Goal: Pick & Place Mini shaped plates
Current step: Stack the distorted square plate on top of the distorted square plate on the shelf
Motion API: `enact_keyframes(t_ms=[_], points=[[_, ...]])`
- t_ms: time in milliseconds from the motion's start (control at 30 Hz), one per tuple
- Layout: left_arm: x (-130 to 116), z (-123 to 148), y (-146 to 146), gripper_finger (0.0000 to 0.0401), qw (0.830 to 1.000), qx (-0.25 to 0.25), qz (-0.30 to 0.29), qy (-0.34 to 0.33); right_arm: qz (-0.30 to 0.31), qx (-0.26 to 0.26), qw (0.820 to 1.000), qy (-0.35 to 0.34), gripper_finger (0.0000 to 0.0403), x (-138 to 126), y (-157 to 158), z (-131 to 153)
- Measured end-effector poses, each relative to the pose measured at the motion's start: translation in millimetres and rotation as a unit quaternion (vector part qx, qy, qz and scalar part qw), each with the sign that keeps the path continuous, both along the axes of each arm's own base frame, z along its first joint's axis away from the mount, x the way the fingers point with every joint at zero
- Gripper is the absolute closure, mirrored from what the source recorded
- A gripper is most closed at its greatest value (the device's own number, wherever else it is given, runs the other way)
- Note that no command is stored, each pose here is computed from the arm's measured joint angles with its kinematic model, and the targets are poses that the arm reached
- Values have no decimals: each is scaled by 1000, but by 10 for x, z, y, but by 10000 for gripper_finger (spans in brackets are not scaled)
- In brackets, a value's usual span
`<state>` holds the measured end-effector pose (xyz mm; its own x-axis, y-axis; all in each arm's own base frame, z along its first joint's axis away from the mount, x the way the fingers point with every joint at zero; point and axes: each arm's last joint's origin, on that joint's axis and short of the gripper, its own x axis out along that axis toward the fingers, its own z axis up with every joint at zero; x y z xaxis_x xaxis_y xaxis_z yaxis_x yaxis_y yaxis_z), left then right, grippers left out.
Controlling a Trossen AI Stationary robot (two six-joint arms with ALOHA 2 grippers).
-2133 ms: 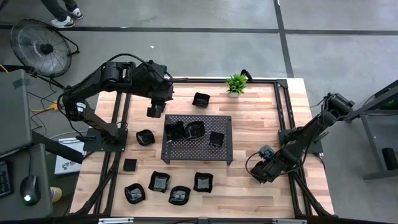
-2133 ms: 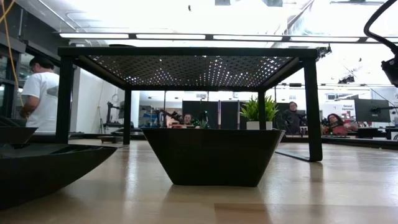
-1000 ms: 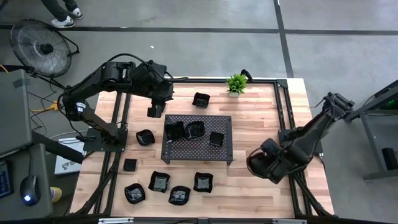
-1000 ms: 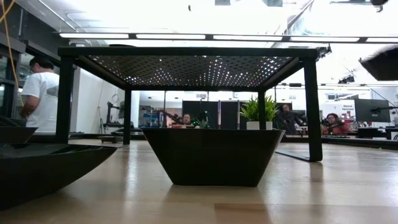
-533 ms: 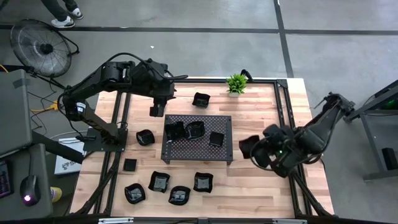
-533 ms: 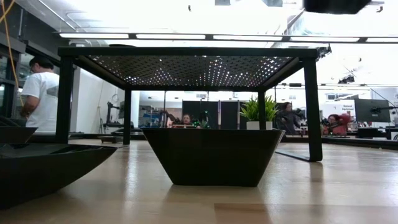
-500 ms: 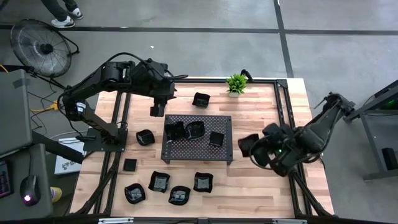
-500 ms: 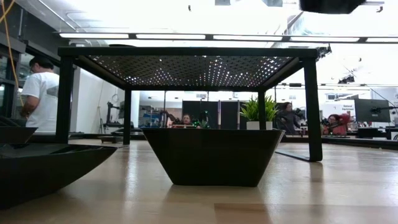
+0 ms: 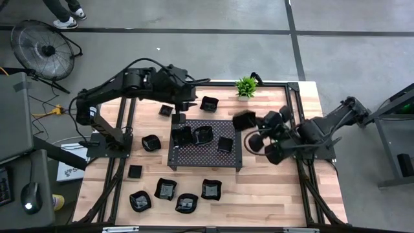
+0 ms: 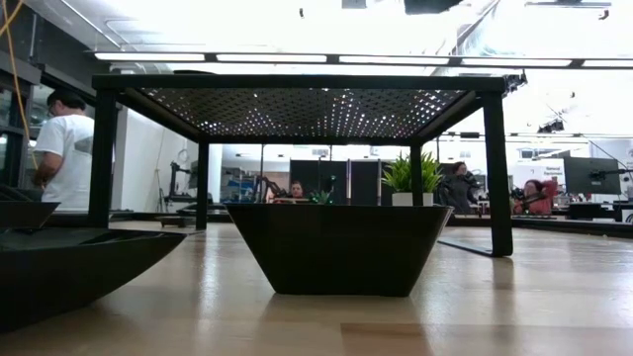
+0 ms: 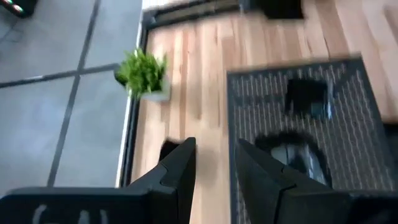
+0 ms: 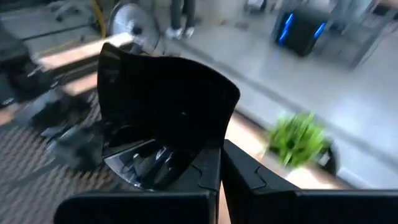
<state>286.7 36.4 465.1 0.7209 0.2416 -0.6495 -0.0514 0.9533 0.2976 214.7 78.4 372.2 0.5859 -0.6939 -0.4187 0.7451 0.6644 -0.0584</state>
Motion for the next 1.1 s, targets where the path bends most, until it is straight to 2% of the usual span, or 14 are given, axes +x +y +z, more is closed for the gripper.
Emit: enact_keyframes(t_ms=[100, 167, 233, 300, 367, 433, 600, 833, 1100], points=[[100, -23, 8, 293, 1000, -20, 10, -18, -18, -49, 999, -2, 401, 75, -92, 45], [190, 3, 17, 293, 998, -28, 12, -53, -30, -75, 997, 3, 402, 115, -157, 69], [249, -7, 21, 293, 997, -35, 13, -65, -44, -97, 994, 8, 402, 149, -222, 89], [348, 35, 27, 293, 993, -39, 7, -107, -60, -113, 992, 11, 401, 173, -284, 105], [378, 14, 26, 293, 993, -48, 5, -109, -76, -125, 989, 10, 401, 196, -338, 122], [480, 36, 38, 293, 989, -49, 6, -142, -90, -135, 987, 9, 402, 213, -381, 137], [640, -19, 63, 293, 984, -54, 25, -165, -124, -163, 979, 1, 400, 243, -450, 180], [888, -66, 98, 293, 973, -57, 41, -221, -136, -183, 973, 18, 400, 288, -529, 219], [998, -145, 146, 293, 967, -38, 101, -229, -139, -192, 971, 28, 401, 302, -555, 234]])
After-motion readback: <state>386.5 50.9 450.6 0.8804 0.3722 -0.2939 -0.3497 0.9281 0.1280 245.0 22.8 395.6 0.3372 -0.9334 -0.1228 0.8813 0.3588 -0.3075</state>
